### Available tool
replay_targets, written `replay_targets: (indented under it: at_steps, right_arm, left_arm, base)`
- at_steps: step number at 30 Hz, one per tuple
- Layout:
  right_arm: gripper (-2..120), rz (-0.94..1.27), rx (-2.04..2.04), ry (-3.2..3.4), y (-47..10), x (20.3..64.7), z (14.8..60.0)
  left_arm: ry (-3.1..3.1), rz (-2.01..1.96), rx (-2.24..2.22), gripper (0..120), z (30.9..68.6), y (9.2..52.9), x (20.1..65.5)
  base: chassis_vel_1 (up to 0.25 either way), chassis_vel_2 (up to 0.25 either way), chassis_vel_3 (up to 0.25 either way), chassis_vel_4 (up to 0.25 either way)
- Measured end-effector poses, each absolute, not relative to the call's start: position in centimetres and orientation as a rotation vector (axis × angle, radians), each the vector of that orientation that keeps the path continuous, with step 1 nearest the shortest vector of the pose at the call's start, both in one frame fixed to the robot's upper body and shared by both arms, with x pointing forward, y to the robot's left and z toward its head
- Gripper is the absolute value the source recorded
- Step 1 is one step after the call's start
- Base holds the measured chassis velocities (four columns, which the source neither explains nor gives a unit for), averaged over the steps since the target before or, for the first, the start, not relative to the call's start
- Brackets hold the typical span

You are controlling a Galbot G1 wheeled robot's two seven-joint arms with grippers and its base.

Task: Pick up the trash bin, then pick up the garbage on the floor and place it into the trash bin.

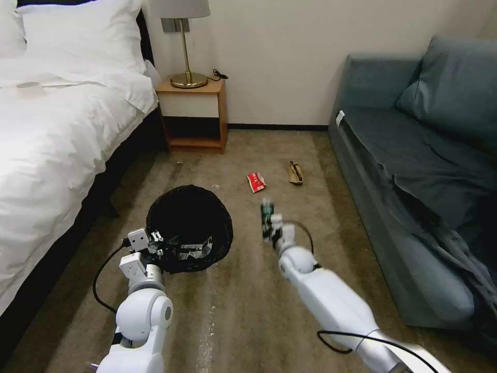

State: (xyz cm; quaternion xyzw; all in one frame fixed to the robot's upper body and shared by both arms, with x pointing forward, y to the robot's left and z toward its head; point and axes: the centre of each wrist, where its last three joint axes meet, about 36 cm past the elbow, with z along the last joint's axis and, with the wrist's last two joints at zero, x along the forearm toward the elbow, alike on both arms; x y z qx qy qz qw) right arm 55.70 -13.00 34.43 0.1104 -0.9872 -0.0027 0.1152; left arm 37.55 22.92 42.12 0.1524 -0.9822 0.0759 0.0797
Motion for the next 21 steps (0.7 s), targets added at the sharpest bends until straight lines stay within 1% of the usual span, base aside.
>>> replay_targets:
  at_steps: [1,3,4,6,13,15,18,21]
  right_arm:
    - [25,-0.008,0.324,-2.893,-13.0,55.7,34.4]
    - [25,-0.038,0.354,-2.973,-12.1,55.2,37.0]
    - [25,-0.038,0.354,-2.973,-12.1,55.2,37.0]
    - [25,-0.052,0.413,-3.052,-10.6,54.3,38.9]
    - [25,-0.019,0.583,-3.167,-7.2,52.3,40.8]
    - [25,-0.038,0.671,-3.19,-5.7,51.1,41.7]
    - [25,-0.056,0.72,-3.202,-5.0,50.4,42.3]
    - [25,-0.092,0.862,-3.223,-3.3,48.5,43.5]
  left_arm:
    - [-2.938,0.227,0.456,4,42.1,22.9,37.5]
    - [-2.941,0.226,0.456,4,42.2,23.1,37.7]
    - [-2.941,0.226,0.456,4,42.2,23.1,37.7]
    - [-2.939,0.222,0.461,4,42.3,23.3,37.7]
    - [-2.932,0.224,0.473,4,42.1,23.5,37.6]
    - [-2.929,0.229,0.478,4,41.9,23.6,37.5]
    - [-2.927,0.23,0.477,4,41.8,23.6,37.5]
    - [-2.931,0.234,0.478,4,41.9,23.6,37.7]
  base:
    - [0.0,0.0,0.0,0.0]
    - [0.0,0.0,0.0,0.0]
    - [0.0,0.0,0.0,0.0]
    - [0.0,0.0,0.0,0.0]
    - [0.0,0.0,0.0,0.0]
    - [0.0,0.0,0.0,0.0]
    - [0.0,0.0,0.0,0.0]
    - [0.0,0.0,0.0,0.0]
